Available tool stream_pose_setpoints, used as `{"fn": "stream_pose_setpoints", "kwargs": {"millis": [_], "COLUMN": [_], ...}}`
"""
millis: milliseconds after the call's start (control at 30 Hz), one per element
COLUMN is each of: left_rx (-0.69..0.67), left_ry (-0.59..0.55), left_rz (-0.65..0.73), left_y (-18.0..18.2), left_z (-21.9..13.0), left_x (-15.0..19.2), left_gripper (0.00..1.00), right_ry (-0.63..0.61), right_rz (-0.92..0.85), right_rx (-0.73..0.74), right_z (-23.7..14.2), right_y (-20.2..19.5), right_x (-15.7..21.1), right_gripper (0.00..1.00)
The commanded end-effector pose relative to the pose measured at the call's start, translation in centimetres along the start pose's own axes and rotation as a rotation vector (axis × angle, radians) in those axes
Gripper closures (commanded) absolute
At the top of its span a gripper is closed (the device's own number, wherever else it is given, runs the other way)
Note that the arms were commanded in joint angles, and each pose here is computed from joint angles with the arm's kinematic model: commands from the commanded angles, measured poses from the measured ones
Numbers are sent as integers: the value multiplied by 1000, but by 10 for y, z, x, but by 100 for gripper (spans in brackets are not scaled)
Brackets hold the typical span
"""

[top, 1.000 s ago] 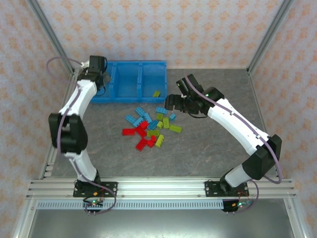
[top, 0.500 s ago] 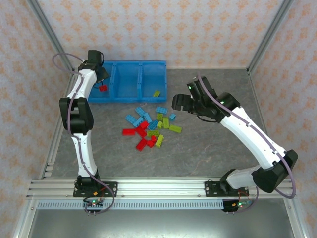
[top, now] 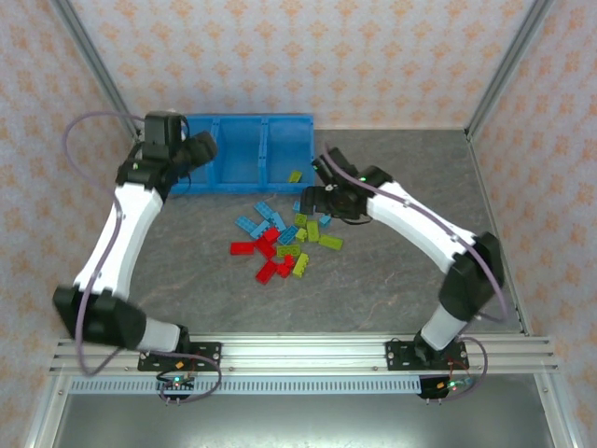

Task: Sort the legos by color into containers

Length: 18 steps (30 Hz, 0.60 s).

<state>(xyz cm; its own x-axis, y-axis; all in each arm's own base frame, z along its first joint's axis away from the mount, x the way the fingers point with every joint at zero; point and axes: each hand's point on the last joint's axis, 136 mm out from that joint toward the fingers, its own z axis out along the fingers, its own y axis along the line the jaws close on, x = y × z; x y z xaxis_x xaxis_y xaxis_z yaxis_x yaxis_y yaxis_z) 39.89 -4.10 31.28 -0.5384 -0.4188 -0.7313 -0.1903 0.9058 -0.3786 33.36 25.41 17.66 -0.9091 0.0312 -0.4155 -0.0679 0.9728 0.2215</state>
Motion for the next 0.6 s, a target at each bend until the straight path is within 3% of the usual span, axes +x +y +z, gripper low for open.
{"fn": "stream_pose_setpoints", "kwargs": {"millis": [0,67,200,267,400,567], "left_rx": [171,255,471,562,641,591], "left_ry": [94,133,189,164,61,-9], "left_rz": [284,455,722,818,899,955], "left_y": [-35,-47,-51,-50,-53,-41], "left_z": [-23,-42,-70,-76,-90,-87], "left_x": [56,90,150,171,178,179], "left_gripper": [36,32,20,14,7,1], "right_ry": [-59,-5,30,41,74,135], "right_rz": [-29,35,141,171,260,327], "right_rx": [205,257,180,193,194,138], "right_z": [22,40,76,90,118,139], "right_y": [-24,-40,-35,-36,-44,-43], "right_x": [-24,-23,-19,-17,-11,-1], "right_gripper": [9,9,10,13,23,31]}}
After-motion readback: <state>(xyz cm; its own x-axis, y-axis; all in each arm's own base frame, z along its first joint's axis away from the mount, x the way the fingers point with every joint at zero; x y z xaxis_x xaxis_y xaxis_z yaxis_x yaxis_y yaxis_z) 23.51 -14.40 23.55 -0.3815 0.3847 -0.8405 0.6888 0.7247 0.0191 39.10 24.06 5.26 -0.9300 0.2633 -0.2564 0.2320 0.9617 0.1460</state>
